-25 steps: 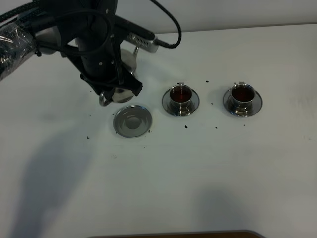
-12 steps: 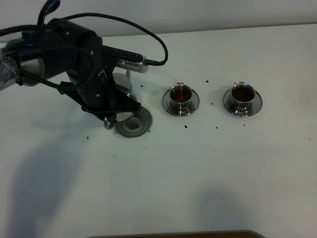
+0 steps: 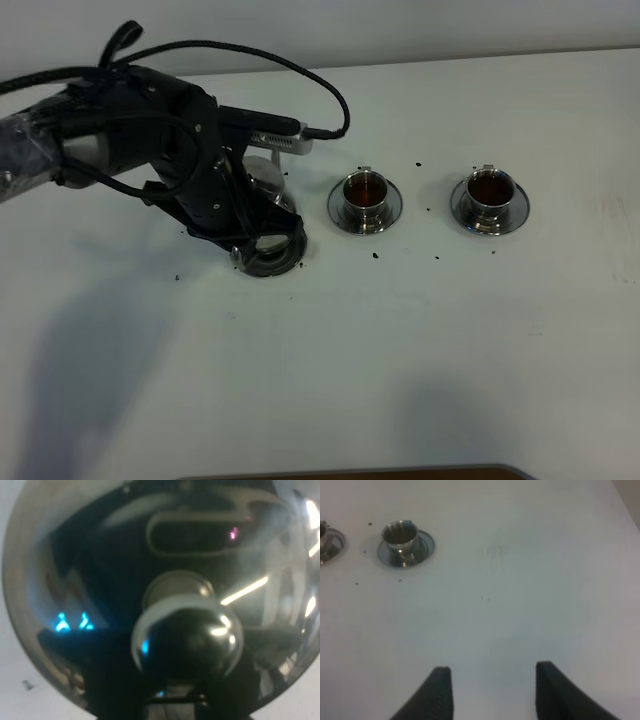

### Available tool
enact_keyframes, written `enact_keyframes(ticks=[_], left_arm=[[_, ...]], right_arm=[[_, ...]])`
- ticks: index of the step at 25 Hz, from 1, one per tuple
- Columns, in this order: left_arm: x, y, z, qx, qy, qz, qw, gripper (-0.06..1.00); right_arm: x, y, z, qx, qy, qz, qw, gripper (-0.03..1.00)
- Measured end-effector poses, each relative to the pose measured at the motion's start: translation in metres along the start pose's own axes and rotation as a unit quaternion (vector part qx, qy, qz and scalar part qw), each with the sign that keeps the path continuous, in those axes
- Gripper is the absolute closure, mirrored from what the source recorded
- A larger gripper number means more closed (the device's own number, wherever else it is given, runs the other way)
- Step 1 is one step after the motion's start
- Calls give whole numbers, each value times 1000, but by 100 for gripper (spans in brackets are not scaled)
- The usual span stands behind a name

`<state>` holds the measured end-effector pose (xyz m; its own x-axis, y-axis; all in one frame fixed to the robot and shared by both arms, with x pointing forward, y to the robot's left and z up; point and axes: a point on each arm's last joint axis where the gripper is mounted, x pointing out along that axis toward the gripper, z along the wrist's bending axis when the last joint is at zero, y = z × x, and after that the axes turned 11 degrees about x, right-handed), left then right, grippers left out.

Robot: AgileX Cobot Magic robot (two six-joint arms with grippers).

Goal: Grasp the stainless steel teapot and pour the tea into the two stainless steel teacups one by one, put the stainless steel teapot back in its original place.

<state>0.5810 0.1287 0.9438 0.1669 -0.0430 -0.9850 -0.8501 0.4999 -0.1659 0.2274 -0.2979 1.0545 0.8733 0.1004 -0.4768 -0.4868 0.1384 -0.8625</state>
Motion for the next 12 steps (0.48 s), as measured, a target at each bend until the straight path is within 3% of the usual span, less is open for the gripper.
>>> enact_keyframes(ticks=[12], left_arm=[[12, 3, -5, 14, 1, 19, 1000, 69]], right_arm=[[0, 0, 0, 0, 0, 0, 1000, 58]])
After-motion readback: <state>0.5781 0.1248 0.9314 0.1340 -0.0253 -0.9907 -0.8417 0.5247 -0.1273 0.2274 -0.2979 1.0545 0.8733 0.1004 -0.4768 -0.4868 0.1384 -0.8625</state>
